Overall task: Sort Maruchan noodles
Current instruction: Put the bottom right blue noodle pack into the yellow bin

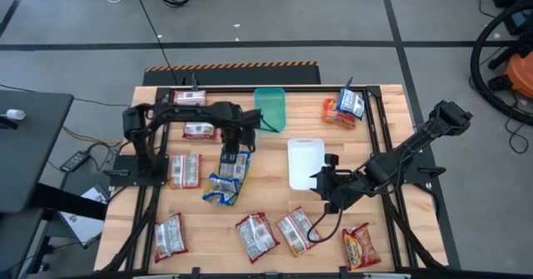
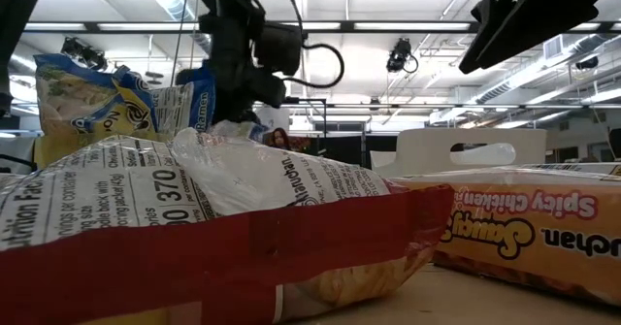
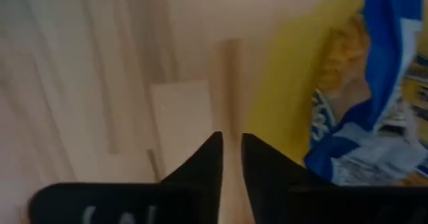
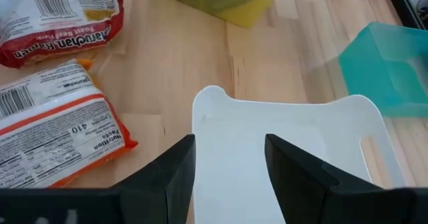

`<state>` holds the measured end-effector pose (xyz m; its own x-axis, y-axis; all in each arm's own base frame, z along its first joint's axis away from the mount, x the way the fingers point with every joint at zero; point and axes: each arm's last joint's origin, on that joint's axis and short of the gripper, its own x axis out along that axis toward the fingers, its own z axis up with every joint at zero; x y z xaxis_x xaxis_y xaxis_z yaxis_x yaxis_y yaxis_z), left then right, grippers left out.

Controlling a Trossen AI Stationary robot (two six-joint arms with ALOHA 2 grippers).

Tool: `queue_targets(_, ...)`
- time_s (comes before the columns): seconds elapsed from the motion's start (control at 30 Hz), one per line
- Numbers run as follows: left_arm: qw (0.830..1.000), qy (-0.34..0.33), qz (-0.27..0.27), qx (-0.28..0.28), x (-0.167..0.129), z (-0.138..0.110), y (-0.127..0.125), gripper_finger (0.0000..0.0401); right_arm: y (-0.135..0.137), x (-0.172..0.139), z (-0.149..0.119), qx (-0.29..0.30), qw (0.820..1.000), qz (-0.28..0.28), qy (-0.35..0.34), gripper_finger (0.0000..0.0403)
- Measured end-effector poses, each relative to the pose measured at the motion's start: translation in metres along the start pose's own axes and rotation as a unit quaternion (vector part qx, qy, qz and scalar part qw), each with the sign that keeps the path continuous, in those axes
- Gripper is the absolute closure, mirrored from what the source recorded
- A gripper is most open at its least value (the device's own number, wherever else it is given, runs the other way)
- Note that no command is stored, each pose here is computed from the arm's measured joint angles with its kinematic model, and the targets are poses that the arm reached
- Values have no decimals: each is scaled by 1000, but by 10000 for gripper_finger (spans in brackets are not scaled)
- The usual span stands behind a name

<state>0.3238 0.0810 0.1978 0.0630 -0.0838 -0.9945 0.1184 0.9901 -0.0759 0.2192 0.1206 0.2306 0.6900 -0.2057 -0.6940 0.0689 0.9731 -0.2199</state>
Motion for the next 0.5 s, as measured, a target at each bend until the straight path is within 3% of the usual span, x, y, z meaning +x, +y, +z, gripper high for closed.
queue_targets(0.2,1000,14,-9,-5,-14,-4,-25,392,0,0,0,0,1000,0,0,219)
queue_targets(0.37,998,28,-49,-28,-19,-5,-51,393,0,0,0,0,1000,0,0,219)
queue_targets(0.5,997,42,-62,-15,-17,-3,-76,386,0,0,0,2,1000,0,0,219)
